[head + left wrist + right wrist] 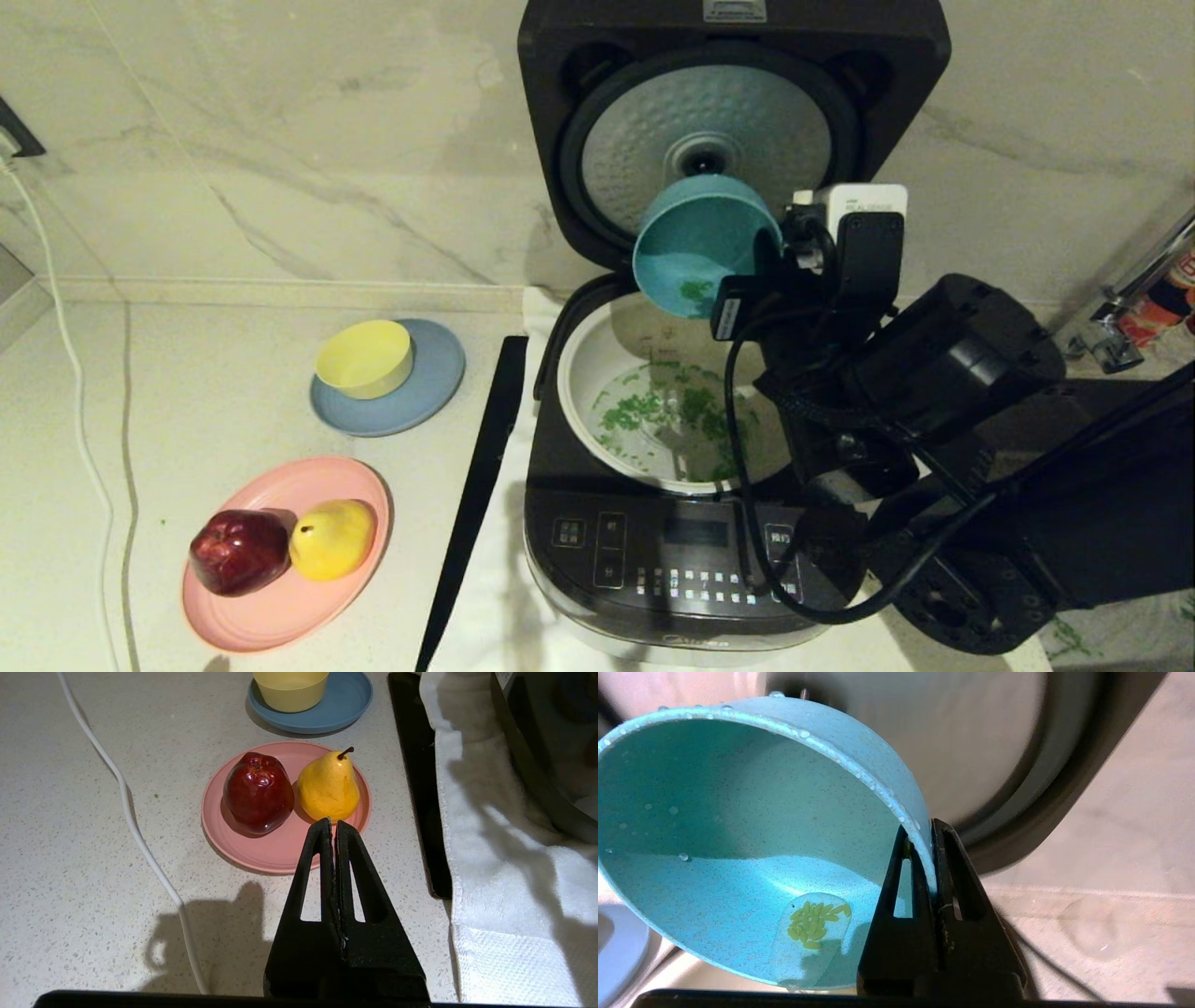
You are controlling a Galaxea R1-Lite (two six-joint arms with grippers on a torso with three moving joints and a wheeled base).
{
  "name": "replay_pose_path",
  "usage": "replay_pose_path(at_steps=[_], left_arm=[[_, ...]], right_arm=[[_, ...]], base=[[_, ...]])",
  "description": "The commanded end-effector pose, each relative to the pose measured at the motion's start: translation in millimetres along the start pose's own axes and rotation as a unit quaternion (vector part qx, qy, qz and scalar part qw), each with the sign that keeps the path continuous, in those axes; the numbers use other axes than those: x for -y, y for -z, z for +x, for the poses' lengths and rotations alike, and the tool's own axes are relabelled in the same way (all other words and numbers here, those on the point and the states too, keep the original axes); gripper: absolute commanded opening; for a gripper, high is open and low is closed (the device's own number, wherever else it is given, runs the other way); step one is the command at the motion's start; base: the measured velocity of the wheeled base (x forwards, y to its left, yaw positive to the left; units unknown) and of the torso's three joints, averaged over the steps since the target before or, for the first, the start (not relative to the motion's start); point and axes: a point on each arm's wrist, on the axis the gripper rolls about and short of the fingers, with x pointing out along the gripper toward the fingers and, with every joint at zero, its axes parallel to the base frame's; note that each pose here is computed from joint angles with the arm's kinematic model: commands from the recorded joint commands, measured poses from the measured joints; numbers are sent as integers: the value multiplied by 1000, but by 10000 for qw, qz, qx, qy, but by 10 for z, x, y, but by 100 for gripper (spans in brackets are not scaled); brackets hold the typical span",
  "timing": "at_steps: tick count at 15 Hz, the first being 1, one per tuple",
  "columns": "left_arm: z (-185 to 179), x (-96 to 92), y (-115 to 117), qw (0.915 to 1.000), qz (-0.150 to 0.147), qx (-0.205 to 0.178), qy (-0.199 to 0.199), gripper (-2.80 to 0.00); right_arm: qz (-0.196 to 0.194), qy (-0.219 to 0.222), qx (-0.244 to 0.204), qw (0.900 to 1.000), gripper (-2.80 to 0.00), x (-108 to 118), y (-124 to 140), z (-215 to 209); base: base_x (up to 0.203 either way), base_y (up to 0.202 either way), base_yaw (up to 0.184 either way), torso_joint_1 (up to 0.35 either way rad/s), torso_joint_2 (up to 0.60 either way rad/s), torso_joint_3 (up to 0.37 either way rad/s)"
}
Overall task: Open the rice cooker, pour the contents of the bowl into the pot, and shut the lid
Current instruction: Pour the water from the bowl into the rice cooker, then place the bowl on the table
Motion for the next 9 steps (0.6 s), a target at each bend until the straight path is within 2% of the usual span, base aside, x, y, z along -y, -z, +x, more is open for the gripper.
replay_pose_path(at_steps=[1, 3, 5, 7, 9], left_arm=[[5, 1, 25, 10000, -3, -31, 4, -280], [5, 1, 25, 10000, 2, -31, 4, -280], [5, 1, 25, 10000, 0, -31, 4, -280], [5, 2, 25, 10000, 3, -31, -3, -280], [5, 2, 25, 10000, 3, -31, 1, -280]], right_arm=[[126, 116, 115, 9998, -280, 106, -313, -30], [118, 188, -17, 9998, -280, 187, -458, -87], [32, 117, -362, 9993, -280, 290, -580, -167], [-130, -12, -1038, 9945, -280, 403, -662, -255], [-121, -151, -1811, 9833, -280, 576, -786, -384]], base=[[0, 0, 0, 0, 0, 0], [0, 0, 0, 0, 0, 0], [0, 0, 0, 0, 0, 0], [0, 0, 0, 0, 0, 0], [0, 0, 0, 0, 0, 0]])
